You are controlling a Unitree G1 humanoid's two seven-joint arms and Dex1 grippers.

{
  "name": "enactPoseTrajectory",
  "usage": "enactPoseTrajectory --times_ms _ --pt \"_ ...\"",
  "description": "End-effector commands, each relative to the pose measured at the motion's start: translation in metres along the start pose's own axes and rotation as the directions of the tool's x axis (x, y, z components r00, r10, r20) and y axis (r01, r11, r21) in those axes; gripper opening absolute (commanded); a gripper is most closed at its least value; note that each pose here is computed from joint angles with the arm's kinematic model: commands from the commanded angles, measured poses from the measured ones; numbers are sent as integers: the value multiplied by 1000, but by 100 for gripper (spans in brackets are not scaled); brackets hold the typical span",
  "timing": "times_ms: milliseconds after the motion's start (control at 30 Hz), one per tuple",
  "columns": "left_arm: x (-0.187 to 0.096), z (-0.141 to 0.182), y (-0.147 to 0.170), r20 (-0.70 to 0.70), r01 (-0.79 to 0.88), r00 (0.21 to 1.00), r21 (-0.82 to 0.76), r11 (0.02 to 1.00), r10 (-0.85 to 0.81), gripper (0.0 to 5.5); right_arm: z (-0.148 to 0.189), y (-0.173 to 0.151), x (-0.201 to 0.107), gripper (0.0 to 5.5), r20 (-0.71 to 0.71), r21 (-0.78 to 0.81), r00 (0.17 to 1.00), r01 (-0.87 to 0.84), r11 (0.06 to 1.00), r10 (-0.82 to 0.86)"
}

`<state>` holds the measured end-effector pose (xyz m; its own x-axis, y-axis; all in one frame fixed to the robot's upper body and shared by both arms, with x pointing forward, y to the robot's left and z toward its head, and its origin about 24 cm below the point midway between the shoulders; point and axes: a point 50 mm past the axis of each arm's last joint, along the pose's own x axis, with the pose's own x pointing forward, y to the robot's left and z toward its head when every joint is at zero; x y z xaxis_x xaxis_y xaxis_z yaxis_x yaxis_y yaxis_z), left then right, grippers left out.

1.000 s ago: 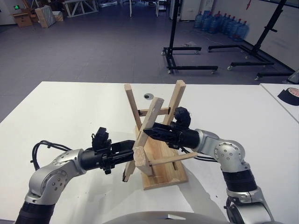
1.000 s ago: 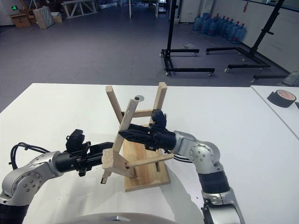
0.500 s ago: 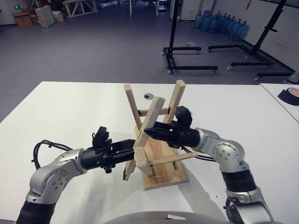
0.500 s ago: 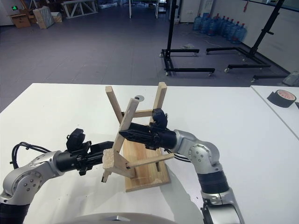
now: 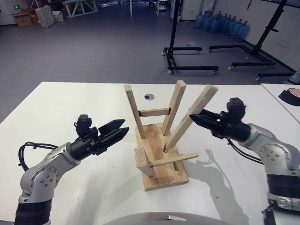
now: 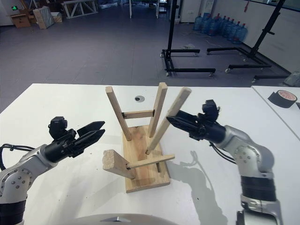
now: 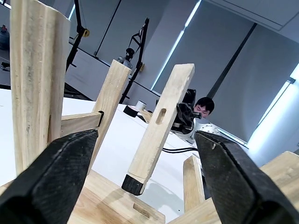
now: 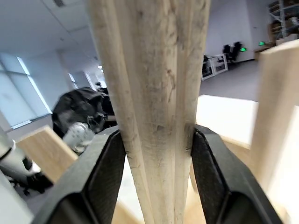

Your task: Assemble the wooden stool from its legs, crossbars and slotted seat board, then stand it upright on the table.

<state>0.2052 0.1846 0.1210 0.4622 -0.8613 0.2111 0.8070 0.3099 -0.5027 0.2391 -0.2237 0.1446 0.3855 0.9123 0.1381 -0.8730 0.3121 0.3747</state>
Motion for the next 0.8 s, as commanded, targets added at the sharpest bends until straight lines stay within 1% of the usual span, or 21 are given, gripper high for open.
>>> enactPoseTrajectory --times_ms 33,200,400,500,667,800 --pt "-1 -2 2 -17 -59 998 30 998 59 377 -9 -1 -18 202 -86 10 995 46 999 -45" --pt "-1 0 5 -34 -84 996 52 995 86 377 -27 -2 -30 202 -184 11 980 75 997 -72" --pt "-3 2 8 -43 -108 993 72 992 111 377 -18 6 -39 202 -310 -55 950 13 998 -29" --pt "-4 1 8 -31 -128 991 80 989 131 377 -20 13 -42 202 -403 -70 915 -33 997 2" --pt "-6 1 9 -16 -153 988 88 984 155 377 -20 21 -41 202 -484 -122 875 -81 989 12" --pt "-7 2 9 -9 -164 986 97 982 165 377 -11 22 -42 202 -538 -180 843 -115 977 0"
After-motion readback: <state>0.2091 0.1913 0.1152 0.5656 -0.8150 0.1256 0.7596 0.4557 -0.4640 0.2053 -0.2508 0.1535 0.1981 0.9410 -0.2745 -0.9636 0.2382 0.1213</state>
